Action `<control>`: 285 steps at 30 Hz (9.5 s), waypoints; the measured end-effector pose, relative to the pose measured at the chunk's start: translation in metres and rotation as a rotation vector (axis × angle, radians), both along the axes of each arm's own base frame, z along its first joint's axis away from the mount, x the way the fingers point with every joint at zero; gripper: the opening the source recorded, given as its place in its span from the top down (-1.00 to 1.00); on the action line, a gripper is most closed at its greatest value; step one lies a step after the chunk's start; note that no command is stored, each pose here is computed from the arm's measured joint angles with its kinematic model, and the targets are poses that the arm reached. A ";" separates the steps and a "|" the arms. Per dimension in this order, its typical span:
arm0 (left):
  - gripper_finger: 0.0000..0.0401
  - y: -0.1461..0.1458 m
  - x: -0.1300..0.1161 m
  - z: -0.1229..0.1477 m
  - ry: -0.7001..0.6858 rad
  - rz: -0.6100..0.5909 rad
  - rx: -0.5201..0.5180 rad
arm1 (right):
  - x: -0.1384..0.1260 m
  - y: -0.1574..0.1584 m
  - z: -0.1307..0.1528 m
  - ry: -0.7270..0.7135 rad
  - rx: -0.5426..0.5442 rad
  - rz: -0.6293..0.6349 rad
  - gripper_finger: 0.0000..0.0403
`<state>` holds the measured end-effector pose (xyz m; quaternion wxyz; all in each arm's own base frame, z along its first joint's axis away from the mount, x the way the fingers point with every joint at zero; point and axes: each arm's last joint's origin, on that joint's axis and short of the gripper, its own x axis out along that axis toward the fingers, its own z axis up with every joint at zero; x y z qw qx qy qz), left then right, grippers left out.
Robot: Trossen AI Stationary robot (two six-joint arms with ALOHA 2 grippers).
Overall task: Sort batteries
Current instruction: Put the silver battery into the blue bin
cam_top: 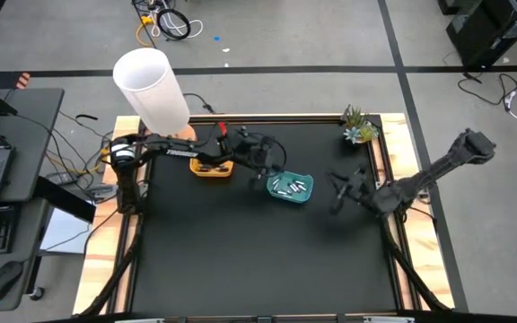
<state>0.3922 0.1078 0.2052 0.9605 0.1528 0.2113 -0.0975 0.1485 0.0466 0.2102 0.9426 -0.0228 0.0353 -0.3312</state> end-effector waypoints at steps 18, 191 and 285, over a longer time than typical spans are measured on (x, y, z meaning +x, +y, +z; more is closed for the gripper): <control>0.42 -0.002 0.002 0.003 -0.014 0.083 -0.079 | 0.003 -0.049 0.018 0.777 0.886 -0.387 0.73; 0.55 -0.192 -0.026 -0.052 -0.226 0.367 -0.087 | 0.022 -0.010 -0.099 2.348 0.104 0.616 0.22; 0.55 -0.204 -0.033 -0.046 -0.180 0.319 -0.051 | 0.045 -0.072 -0.075 2.151 0.678 0.183 -0.31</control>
